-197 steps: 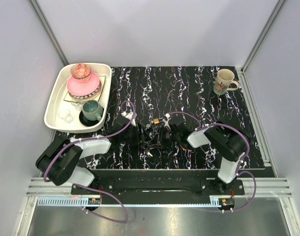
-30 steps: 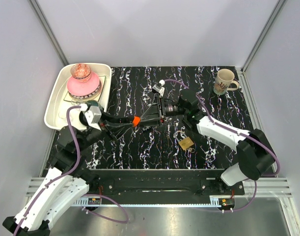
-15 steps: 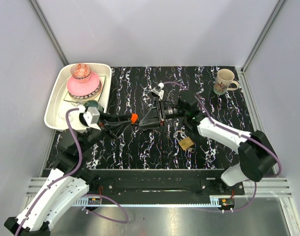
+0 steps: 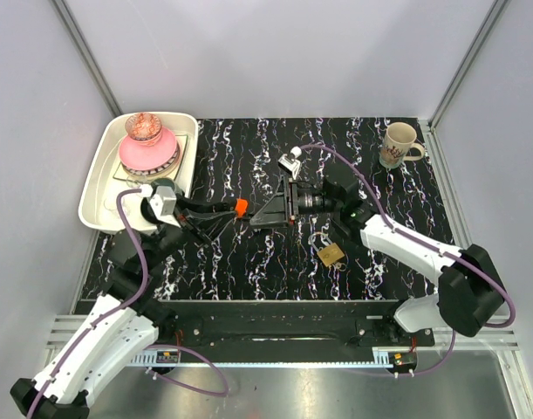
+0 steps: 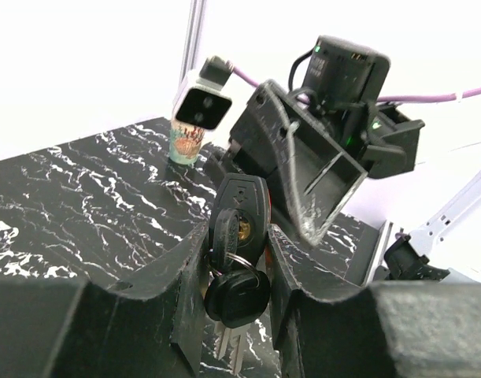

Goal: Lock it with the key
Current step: Adjust the lock.

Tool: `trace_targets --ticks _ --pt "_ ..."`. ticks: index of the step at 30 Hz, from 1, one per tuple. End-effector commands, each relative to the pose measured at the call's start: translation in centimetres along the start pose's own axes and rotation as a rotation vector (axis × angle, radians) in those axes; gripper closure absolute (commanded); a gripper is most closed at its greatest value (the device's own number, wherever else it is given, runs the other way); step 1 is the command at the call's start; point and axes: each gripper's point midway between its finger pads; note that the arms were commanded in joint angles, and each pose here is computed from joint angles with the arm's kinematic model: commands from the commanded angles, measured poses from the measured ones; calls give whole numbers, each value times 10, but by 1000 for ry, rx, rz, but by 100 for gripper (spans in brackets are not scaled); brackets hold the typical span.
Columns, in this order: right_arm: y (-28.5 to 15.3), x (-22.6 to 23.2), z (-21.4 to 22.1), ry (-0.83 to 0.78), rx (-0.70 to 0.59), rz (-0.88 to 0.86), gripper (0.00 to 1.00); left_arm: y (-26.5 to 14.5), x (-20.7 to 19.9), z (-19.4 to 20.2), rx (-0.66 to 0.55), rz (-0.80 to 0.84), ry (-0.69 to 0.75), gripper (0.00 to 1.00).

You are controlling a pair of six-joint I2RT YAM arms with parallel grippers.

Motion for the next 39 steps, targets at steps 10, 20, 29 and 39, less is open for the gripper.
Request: trace_targets --ticks 10,20,29,39 --pt "-11 8 -16 -156 -178 61 26 -3 -22 -42 -197 86 -23 100" --pt "-10 14 -3 -225 -169 29 20 1 -23 -44 -215 102 -62 100" --pt "-4 9 -7 -276 -176 58 34 4 -26 -38 -180 124 -92 100" --pt "2 13 -2 -263 -145 19 60 3 -24 -28 -142 117 -92 100"
Point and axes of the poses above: each gripper's point midway between its finger pads, its own y axis out along the fingers, its own x axis along the line the jaws close on, z = x × y, and after that the axes turned 1 degree about -y, right-handed
